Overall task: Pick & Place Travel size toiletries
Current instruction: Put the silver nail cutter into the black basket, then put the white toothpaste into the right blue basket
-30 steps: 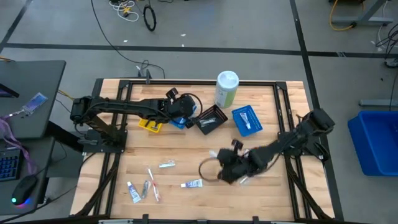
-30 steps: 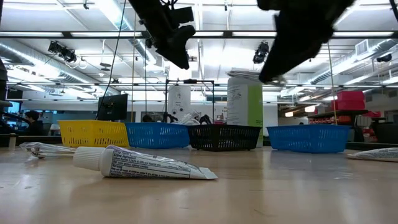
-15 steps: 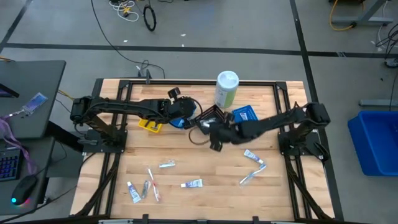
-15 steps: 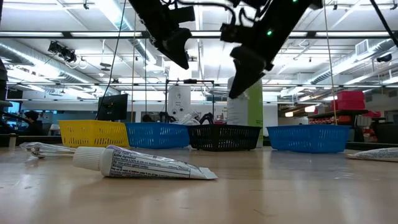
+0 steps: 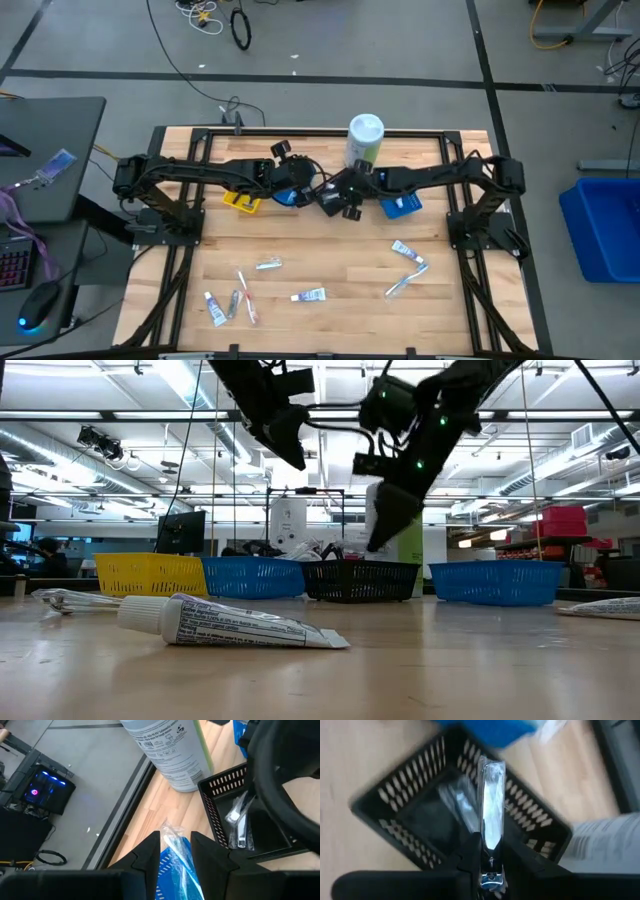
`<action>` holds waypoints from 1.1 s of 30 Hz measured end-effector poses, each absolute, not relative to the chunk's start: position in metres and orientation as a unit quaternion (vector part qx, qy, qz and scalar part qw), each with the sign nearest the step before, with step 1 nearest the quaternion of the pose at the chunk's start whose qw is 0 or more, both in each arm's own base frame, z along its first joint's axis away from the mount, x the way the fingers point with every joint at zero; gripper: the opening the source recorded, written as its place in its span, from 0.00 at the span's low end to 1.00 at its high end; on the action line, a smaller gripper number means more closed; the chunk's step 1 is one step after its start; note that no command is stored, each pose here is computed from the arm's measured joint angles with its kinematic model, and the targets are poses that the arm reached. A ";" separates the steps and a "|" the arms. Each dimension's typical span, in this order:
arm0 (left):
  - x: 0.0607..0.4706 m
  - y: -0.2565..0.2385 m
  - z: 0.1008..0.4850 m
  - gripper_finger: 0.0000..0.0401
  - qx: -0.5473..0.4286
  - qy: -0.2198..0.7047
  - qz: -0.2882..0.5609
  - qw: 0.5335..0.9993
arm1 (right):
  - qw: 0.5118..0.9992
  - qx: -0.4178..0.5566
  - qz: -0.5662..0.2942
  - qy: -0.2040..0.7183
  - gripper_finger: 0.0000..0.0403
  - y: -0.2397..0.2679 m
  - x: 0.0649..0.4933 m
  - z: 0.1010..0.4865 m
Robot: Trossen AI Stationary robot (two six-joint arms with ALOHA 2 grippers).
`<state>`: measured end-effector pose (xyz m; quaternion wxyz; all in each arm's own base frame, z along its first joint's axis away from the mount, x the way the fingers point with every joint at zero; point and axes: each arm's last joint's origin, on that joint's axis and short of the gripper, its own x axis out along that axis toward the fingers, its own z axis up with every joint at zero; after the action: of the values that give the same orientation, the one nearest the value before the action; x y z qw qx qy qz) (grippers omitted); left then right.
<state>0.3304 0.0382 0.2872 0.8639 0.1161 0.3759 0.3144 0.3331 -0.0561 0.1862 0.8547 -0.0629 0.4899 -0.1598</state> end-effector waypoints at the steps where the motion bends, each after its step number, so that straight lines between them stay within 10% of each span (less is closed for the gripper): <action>1: 0.330 0.038 0.287 0.29 0.116 0.376 0.314 0.864 | 0.853 -0.059 -0.155 0.495 0.19 -0.058 0.331 0.184; 21: 0.330 0.038 0.287 0.29 0.068 0.358 0.335 0.869 | 0.832 -0.093 -0.129 0.532 0.43 -0.044 0.315 0.203; 33: 0.331 0.038 0.287 0.29 0.060 0.354 0.338 0.870 | 0.753 0.107 -0.170 0.626 0.39 0.011 0.250 0.247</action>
<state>0.3306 0.0383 0.2874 0.8702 0.0602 0.3536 0.3379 0.2502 0.0106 0.2466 0.7534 0.1074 0.6262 -0.1696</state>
